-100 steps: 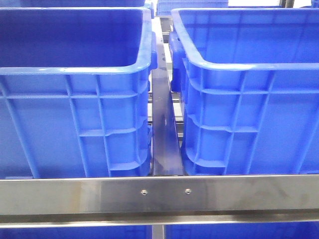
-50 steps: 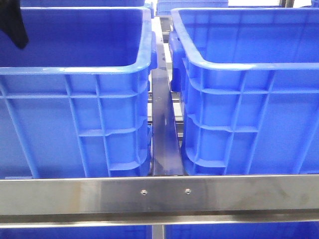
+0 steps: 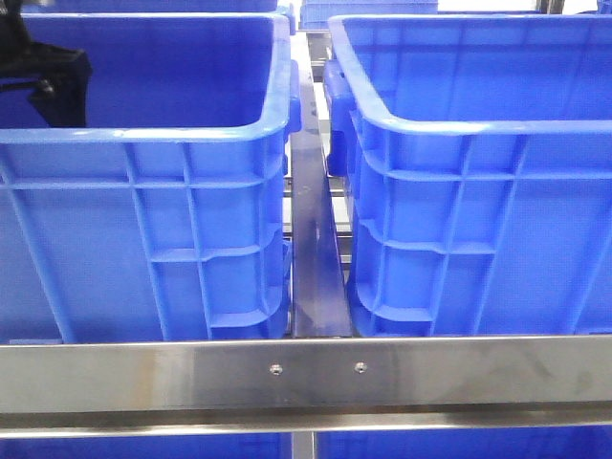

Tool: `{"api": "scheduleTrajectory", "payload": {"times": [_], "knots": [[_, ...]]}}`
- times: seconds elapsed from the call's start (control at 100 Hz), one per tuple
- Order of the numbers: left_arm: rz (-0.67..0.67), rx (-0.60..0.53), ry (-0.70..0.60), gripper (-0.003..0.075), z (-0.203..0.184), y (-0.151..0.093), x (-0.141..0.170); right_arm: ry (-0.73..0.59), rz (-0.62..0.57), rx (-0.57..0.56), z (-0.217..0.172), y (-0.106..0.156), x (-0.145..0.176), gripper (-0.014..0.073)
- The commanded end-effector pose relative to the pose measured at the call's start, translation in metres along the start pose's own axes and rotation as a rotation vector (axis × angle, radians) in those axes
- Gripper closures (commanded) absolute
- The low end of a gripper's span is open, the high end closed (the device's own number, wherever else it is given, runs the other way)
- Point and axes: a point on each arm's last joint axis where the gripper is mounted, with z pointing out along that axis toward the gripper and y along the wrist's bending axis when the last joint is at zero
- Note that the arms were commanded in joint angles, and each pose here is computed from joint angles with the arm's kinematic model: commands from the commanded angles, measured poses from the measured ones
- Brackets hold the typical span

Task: Pick red and yellow buttons and place in box
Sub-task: 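Reach the left gripper into the button bin and grasp a yellow button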

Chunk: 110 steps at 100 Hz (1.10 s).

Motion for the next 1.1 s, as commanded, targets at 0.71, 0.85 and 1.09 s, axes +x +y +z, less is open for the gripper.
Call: {"api": "scheduleTrajectory", "payload": {"times": [0.71,0.85,1.09], "knots": [[0.011,-0.014,-0.061,0.0424,-0.001,-0.001,-0.014,-0.118,-0.007,-0.001,-0.003,0.000,-0.014,0.0663],[0.011,-0.014,-0.064,0.0471,-0.002,-0.001,-0.014,-0.118,-0.007,-0.001,-0.003,0.000,-0.014,0.0663],[0.011,-0.014,-0.075,0.0470,-0.005,0.000,-0.015,-0.118,-0.007,-0.001,-0.003,0.000,-0.014,0.0663]]}}
